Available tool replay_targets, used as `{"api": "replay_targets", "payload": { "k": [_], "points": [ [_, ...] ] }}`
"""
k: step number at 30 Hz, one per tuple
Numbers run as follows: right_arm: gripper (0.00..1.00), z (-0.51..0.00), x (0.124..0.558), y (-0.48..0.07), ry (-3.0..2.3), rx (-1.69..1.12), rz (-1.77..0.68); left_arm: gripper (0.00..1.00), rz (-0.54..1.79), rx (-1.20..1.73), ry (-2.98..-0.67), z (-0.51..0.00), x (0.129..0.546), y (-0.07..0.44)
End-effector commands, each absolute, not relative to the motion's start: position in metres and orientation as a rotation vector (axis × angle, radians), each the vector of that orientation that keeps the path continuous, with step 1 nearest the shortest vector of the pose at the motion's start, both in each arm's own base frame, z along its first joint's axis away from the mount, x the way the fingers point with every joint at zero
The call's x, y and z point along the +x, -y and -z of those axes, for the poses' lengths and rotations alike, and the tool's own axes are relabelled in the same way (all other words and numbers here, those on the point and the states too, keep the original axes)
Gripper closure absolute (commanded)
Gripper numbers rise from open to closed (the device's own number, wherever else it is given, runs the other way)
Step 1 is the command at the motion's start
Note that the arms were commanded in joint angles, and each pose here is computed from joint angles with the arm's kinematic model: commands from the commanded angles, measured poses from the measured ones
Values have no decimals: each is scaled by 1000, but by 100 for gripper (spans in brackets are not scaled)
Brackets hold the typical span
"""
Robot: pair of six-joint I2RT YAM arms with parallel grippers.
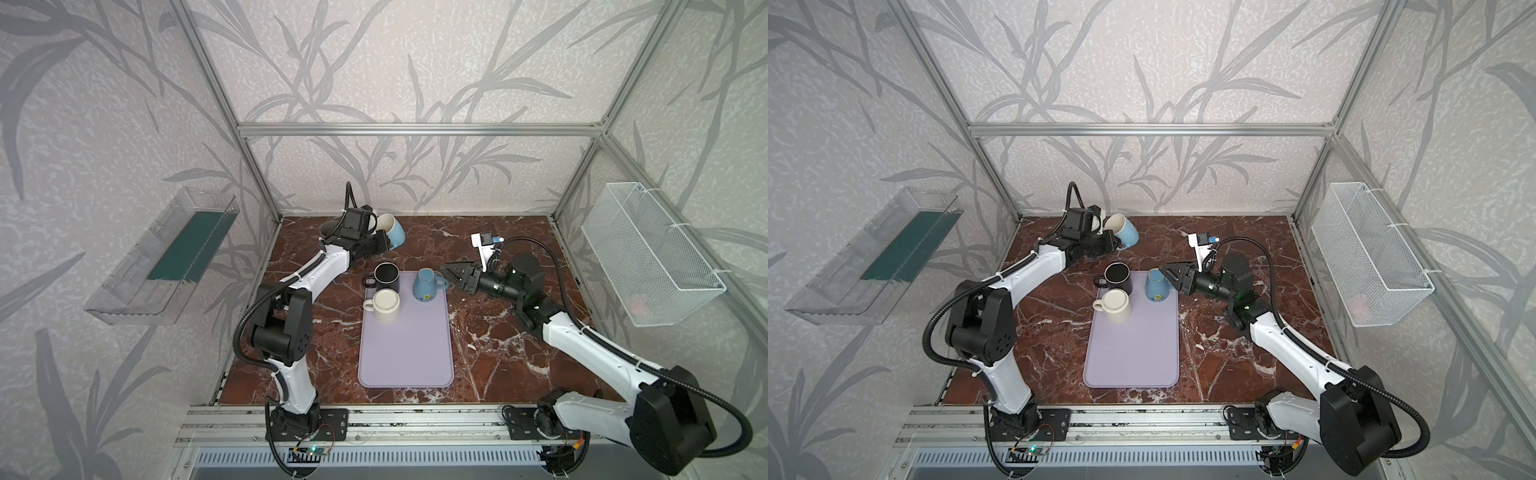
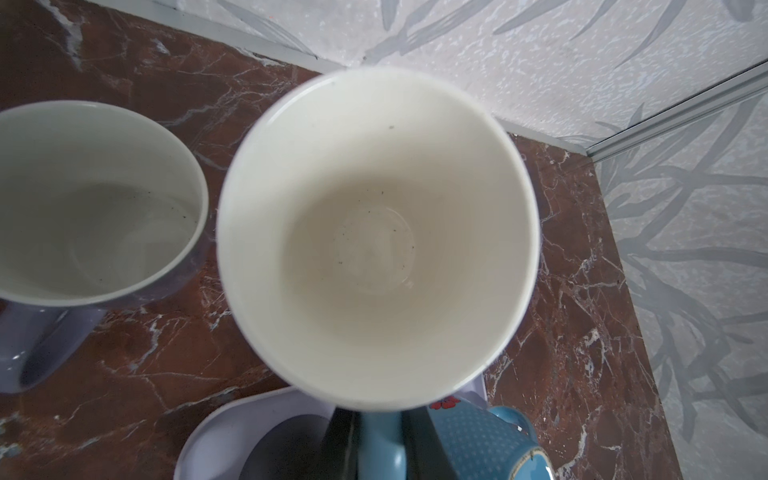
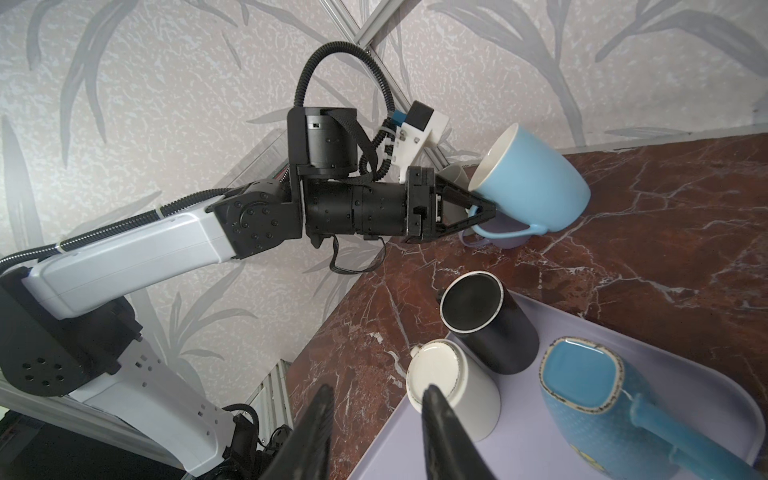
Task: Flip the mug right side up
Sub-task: 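Lower the upright light blue mug beside the lavender mug with the left gripper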
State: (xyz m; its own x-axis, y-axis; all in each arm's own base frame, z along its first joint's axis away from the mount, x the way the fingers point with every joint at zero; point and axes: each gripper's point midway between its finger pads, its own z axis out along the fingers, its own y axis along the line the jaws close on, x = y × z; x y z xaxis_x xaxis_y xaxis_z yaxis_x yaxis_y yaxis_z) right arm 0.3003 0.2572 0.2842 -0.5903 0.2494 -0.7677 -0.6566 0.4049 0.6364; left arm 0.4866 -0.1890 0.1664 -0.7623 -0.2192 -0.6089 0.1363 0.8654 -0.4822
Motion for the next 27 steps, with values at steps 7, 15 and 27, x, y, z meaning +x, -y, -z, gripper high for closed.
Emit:
{"api": "replay_targets", "payload": {
  "k": [7, 15, 27],
  "points": [
    [63, -287, 299, -251, -1777, -368, -1293, 100, 605, 32, -2296, -182, 512, 192],
    [63, -285, 300, -250, -1782, -364, -1293, 100, 509, 62, -2359, -166, 521, 190],
    [63, -283, 301, -248, -1787, -366, -1300, 100, 357, 91, -2414, -150, 534, 187]
  ]
}}
